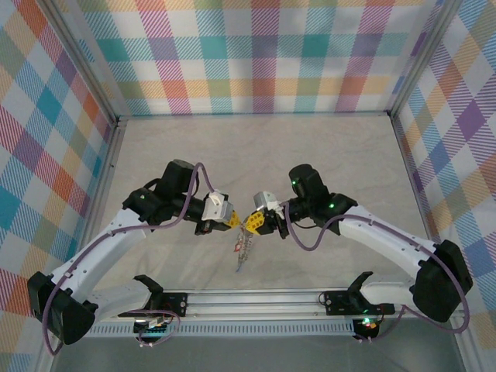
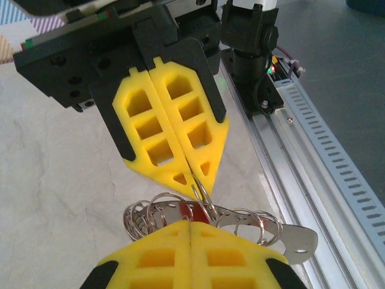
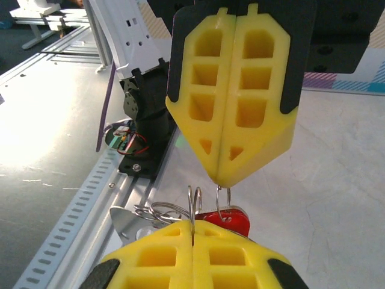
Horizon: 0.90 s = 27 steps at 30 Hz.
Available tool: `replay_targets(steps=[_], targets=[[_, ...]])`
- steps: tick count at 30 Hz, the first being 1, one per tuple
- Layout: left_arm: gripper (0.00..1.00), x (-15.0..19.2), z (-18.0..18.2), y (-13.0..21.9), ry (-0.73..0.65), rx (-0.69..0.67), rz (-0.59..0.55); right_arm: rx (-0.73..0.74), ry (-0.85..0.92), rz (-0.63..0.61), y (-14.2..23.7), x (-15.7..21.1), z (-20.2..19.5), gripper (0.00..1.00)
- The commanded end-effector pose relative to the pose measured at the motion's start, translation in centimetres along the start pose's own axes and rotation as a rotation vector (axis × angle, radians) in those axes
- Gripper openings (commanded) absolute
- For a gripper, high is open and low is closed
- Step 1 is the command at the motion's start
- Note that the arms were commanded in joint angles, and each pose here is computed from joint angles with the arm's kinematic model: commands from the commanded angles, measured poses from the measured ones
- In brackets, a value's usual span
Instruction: Put the keys on the keyring
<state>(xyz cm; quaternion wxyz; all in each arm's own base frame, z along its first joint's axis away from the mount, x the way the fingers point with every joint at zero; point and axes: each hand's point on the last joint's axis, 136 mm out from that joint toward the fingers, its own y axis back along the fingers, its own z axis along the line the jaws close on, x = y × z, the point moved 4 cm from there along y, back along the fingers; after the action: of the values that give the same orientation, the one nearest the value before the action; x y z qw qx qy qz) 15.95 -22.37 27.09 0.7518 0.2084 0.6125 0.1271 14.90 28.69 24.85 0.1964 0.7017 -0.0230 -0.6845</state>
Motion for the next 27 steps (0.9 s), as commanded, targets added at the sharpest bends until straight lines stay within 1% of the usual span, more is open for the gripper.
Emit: replay_targets(steps=[1, 7, 17, 22, 27], targets=[[0.0, -1.0, -0.3, -0.1, -0.056, 0.025, -0.054, -0.083, 0.012, -0.049, 0.2, -1.3, 0.7, 0.0], [0.0, -1.3, -0.2, 0.0, -0.054, 0.026, -0.063, -0.093, 0.005, -0.03, 0.2, -1.2, 0.8, 0.0], [0.0, -2.0, -0.7, 0.1, -0.046, 0.093, -0.077, -0.07, 0.011, 0.004, 0.2, -1.0, 0.3, 0.0], [0.0, -2.4, -0.6, 0.3, -0.055, 0.101, -0.079, -0.063, 0.017, 0.014, 0.2, -1.0, 0.2, 0.0], [0.0, -2.2, -0.8, 0.0, -0.056, 0.134, -0.056, -0.049, 0.029, 0.016, 0.3, -1.2, 0.0, 0.0]])
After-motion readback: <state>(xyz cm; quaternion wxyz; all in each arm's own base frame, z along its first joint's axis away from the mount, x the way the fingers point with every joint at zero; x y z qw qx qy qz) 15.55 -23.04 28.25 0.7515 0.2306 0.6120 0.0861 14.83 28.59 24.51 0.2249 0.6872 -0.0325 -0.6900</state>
